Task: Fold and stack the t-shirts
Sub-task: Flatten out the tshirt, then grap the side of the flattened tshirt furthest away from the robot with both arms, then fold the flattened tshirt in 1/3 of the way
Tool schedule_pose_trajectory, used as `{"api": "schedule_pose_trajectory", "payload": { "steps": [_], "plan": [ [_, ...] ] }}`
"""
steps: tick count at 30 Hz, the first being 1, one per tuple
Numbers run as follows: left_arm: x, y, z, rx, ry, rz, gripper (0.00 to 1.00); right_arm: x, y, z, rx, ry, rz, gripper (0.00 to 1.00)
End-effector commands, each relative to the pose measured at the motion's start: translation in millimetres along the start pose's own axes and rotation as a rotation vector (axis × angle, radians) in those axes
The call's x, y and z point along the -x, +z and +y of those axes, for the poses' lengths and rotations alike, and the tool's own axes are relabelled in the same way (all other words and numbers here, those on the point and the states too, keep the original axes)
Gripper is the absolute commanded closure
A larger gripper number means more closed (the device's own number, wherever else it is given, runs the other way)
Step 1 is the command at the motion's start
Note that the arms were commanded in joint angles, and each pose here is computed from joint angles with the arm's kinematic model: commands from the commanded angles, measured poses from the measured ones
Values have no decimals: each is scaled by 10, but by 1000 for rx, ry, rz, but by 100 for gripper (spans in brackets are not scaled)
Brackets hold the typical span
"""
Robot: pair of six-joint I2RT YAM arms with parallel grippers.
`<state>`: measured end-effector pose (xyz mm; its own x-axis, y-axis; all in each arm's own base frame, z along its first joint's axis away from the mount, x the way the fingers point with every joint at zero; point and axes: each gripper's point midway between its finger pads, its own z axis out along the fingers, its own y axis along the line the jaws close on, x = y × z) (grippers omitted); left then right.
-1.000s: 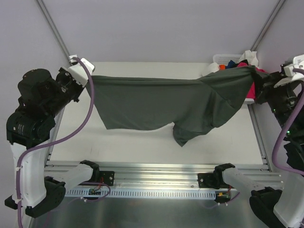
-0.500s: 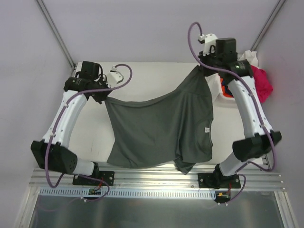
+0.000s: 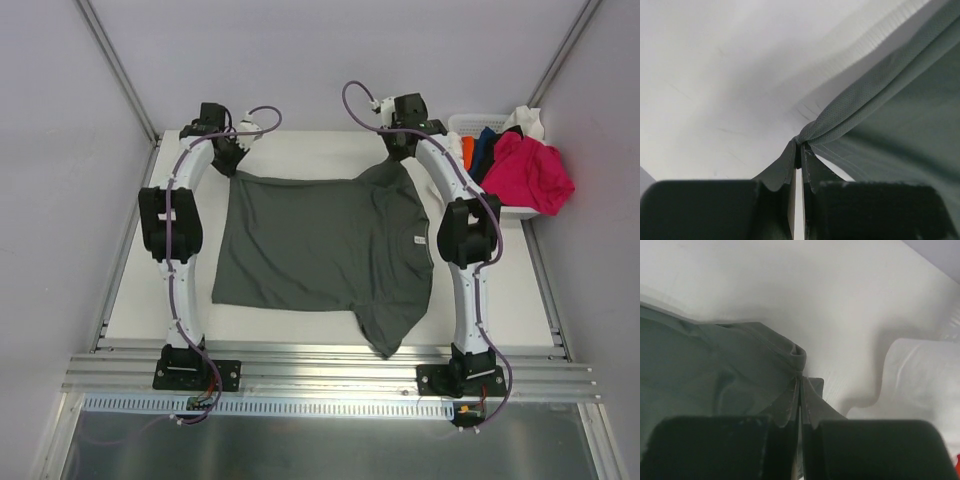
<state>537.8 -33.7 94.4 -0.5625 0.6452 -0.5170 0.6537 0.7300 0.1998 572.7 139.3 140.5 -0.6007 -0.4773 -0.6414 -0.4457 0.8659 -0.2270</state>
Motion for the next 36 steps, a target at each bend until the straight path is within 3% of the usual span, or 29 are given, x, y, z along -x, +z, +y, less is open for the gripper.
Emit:
{"api": "schedule_pose_trajectory", "payload": {
  "steps": [1,7,14,21,36],
  "plan": [
    [465,-104,483,139,59,-106,100,405,-36,-426,-160,-17,-141,99],
    [481,105,651,196,63,-109,100,390,171,-573,-207,36,-168,99],
    [409,36,545,182,23,-100,100,418,4,-550,-180,74,-174,99],
    [316,-350,382,182,-1,-97,100,370,-396,-263,-72,85,-156,100],
    [101,-598,321,180,-34,-92,100,161,-829,525,64,13,-91,99]
  ]
}}
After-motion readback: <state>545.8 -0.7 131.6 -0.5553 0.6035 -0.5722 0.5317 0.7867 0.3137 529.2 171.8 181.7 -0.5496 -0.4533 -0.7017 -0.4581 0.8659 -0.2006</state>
